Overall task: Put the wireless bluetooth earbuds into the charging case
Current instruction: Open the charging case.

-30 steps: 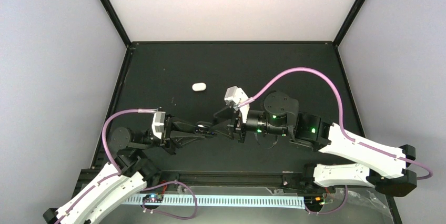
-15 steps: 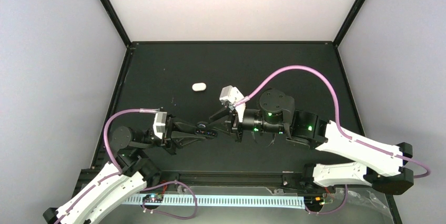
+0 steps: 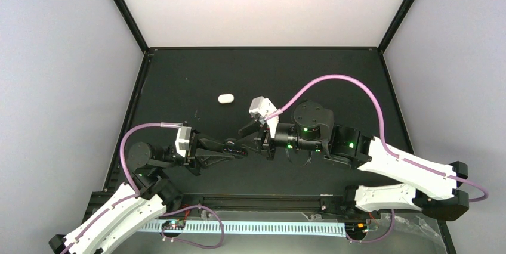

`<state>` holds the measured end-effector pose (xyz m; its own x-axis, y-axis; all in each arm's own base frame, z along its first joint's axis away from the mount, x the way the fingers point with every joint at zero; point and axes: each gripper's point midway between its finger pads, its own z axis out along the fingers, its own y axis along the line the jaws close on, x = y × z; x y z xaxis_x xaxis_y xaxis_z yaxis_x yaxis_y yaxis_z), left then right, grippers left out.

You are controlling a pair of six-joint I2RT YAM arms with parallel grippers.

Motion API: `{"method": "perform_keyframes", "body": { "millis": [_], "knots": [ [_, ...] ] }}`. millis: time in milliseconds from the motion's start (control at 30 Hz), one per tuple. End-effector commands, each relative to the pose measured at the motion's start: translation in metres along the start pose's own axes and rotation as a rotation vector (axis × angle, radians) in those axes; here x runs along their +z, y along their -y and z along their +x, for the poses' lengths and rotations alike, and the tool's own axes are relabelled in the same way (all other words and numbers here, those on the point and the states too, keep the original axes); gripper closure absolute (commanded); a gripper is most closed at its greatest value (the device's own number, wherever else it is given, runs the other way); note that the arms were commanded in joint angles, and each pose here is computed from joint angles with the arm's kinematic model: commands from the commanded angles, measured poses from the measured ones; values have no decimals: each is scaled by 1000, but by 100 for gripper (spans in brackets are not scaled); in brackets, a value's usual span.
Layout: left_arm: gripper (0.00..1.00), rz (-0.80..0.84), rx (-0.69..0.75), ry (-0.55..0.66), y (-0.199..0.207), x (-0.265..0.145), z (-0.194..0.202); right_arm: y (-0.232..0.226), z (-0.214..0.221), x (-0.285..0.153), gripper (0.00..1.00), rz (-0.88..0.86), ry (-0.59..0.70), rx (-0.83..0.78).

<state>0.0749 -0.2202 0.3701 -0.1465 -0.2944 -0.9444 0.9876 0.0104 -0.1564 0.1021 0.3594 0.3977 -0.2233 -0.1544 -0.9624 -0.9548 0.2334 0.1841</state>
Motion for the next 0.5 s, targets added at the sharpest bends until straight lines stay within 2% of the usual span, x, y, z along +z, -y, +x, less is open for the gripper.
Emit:
{"method": "perform_keyframes", "body": {
  "millis": [0, 133, 300, 367, 467],
  "knots": [
    [98, 21, 42, 19, 8, 0, -11, -4, -12, -12, 63, -10, 43, -15],
    [98, 0, 39, 15, 4, -1, -7, -12, -22, -24, 53, -44, 88, -9],
    [98, -16, 38, 19, 2, -2, -6, -12, -27, -36, 49, -39, 118, 0],
    [98, -21, 37, 17, 1, -3, -5, -1, -27, -42, 48, 26, 142, 10],
    [98, -28, 36, 13, 1, -4, -4, 37, -21, -52, 48, 224, 181, 51]
  ]
}}
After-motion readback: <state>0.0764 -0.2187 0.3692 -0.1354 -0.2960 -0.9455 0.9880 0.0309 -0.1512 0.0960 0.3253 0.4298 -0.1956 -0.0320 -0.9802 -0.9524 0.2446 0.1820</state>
